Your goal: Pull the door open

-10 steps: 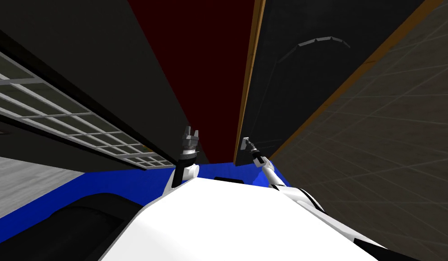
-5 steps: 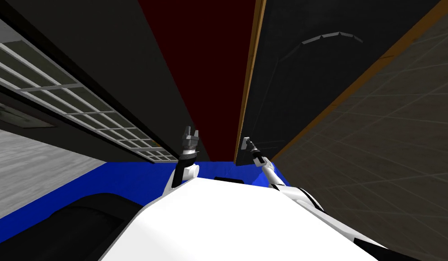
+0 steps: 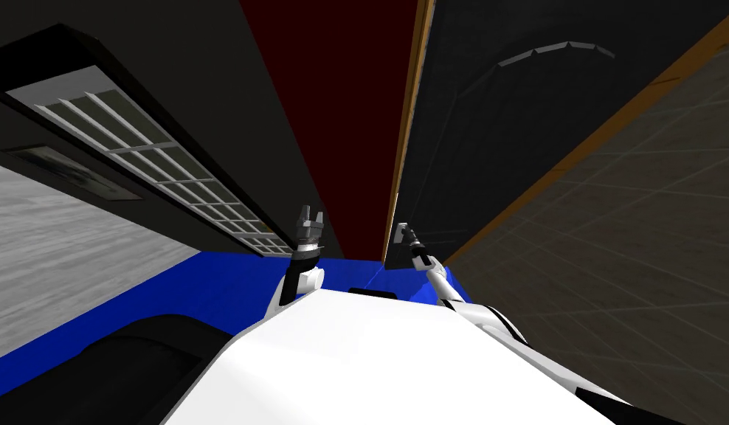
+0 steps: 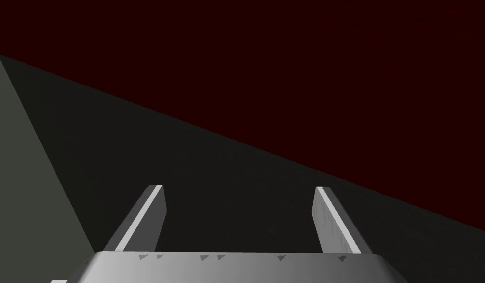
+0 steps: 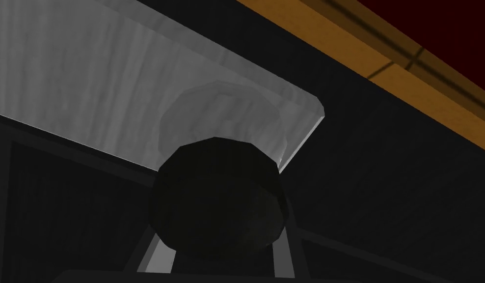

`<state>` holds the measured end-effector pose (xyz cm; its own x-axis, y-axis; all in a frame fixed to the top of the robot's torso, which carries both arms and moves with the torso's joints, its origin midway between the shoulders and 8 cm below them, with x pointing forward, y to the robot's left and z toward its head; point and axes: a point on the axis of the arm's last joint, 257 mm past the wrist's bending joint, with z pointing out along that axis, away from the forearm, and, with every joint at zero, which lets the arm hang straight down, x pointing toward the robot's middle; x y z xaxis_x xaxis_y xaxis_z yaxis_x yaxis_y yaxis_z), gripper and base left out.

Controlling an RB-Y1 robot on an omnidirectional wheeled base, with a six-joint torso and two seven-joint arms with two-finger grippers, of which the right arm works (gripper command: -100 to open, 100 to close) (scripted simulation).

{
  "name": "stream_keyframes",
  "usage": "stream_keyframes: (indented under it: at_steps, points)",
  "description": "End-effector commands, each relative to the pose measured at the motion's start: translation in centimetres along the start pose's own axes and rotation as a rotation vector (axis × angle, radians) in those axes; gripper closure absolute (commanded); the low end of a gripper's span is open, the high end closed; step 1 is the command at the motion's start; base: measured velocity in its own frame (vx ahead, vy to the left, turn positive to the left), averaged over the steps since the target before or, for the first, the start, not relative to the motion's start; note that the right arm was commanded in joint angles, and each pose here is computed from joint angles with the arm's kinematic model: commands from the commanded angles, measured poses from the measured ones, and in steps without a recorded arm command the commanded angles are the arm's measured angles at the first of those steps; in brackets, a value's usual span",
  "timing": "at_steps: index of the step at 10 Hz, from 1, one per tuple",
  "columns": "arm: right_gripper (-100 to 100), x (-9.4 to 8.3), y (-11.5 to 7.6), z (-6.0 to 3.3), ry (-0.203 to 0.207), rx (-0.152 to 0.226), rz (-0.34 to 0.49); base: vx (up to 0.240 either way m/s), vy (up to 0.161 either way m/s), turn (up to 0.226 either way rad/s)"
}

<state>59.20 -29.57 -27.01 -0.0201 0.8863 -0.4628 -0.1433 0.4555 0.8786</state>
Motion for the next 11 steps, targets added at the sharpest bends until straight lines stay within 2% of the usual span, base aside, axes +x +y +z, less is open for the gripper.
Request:
stream_keyframes:
  at_steps: [1, 2, 4, 5, 7, 8, 10, 11]
  points:
    - [100, -0.3, 0.4, 0.23, -0.021, -0.007, 0.087, -0.067, -0.055, 0.152]
    - [100, -0.3, 0.4, 0.23, -0.021, -0.007, 0.095, -0.049, -0.045, 0.087]
    - [100, -1.1, 0.1, 0.23, -0.053, 0.001, 0.203, -0.061, -0.045, 0.142]
    - [100, -1.1, 0.1, 0.23, -0.053, 0.001, 0.212, -0.056, -0.043, 0.089]
    - [100, -1.9, -0.2, 0.20, -0.086, 0.007, 0.322, -0.061, -0.051, 0.151]
    - [100, -1.9, -0.2, 0.20, -0.086, 0.007, 0.330, -0.052, -0.053, 0.085]
    - [100, -2.7, -0.6, 0.14, -0.120, 0.011, 0.440, -0.055, -0.050, 0.117]
    - [100, -2.7, -0.6, 0.14, -0.120, 0.010, 0.449, -0.051, -0.039, 0.077]
